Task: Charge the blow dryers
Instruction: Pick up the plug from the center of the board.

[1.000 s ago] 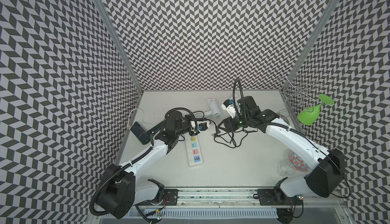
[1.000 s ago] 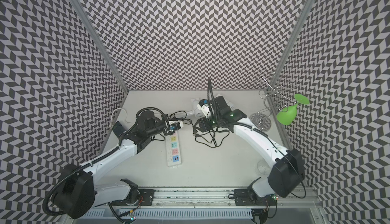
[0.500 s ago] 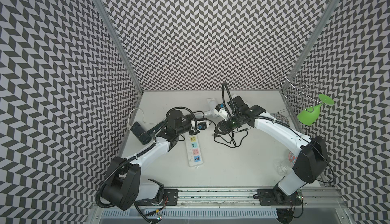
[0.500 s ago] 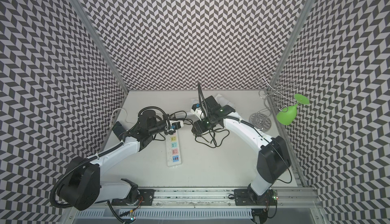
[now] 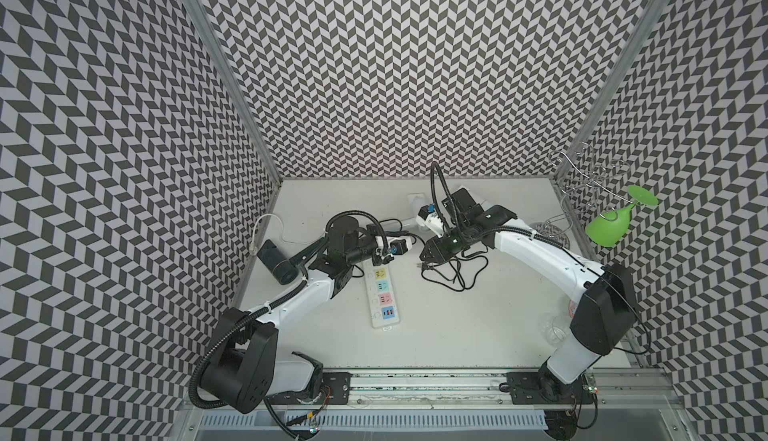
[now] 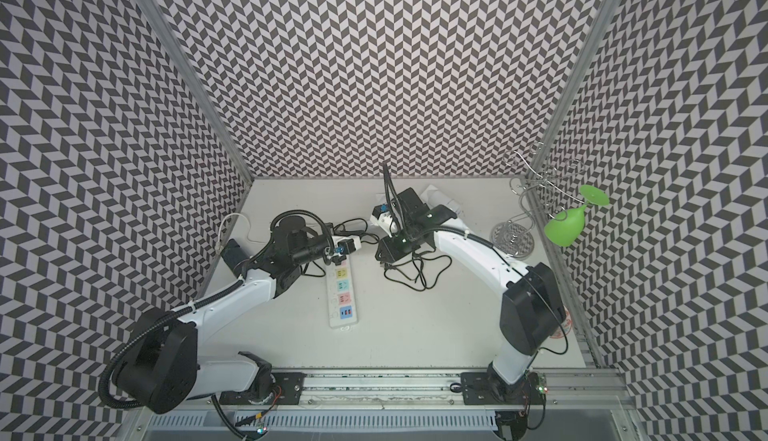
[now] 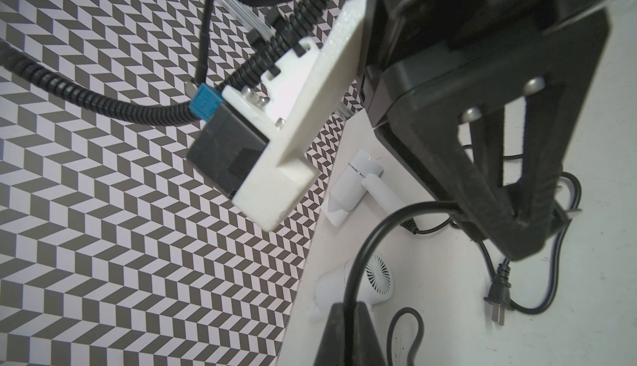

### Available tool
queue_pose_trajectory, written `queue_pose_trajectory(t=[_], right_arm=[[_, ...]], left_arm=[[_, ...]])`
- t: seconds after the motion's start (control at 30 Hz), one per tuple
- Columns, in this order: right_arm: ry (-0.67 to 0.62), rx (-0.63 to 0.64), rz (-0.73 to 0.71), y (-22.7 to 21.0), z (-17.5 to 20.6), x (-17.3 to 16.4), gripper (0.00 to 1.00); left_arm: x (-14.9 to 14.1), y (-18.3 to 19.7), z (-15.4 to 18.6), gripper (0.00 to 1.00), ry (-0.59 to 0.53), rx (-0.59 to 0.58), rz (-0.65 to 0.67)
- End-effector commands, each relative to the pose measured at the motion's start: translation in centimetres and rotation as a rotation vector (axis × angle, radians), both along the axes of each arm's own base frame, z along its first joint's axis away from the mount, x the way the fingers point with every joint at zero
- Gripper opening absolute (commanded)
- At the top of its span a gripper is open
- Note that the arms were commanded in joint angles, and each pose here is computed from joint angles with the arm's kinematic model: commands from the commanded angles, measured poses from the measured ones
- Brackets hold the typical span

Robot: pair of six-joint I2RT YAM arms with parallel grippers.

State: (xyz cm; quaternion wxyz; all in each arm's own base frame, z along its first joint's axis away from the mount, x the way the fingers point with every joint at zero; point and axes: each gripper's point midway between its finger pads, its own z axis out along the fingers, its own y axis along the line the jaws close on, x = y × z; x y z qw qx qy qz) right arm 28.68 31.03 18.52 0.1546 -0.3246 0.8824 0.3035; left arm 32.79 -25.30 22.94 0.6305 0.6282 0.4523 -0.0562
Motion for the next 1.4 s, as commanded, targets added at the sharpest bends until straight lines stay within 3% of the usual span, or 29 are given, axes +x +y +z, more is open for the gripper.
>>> queue_pose_trajectory(t=[0.0,0.07,0.27,0.37,0.4,0.43,0.63,0.87,1.07,1.27,1.37], right_arm=[[-0.034,0.024,0.012,0.4,1.0,-0.1,0.20],[-0.038,0.031,0.006,0.5,1.1,0.0,0.14],[-0.050,0.085,-0.016,1.2,1.1,0.1,0.00],[-0.061,0.112,-0.033,1.3,1.0,0.1,0.00],[-0.071,0.122,-0.041,1.3,1.1,0.2,0.00],[-0.078,0.131,-0.049,1.3,1.1,0.3,0.00],[-0.130,0.172,-0.105,1.1,1.7,1.5,0.00],[-0.188,0.276,-0.215,-1.1,3.9,3.6,0.00],[-0.233,0.400,-0.302,-3.4,6.8,5.0,0.00],[-0.258,0.510,-0.355,-5.0,8.4,5.3,0.00],[-0.259,0.574,-0.348,-5.1,9.1,4.8,0.00]], left_arm=[[0.0,-0.3,0.6,0.00,-0.014,-0.026,-0.019],[0.2,-0.3,0.8,0.13,-0.004,-0.046,-0.013],[0.4,-0.4,2.1,0.39,0.026,-0.117,0.002],[0.5,-0.3,3.0,0.56,0.047,-0.153,0.006],[0.4,-0.4,3.2,0.70,0.055,-0.162,0.004],[0.4,-0.4,3.5,0.99,0.059,-0.172,0.003],[0.0,0.3,6.1,0.99,0.158,-0.304,0.051],[1.6,3.2,8.0,0.99,0.535,-0.632,0.309],[-2.2,2.5,7.1,0.99,0.720,-0.774,0.201],[-5.8,0.6,5.7,0.99,1.024,-0.841,0.040],[-8.0,-0.2,5.0,0.99,1.087,-0.899,-0.019]])
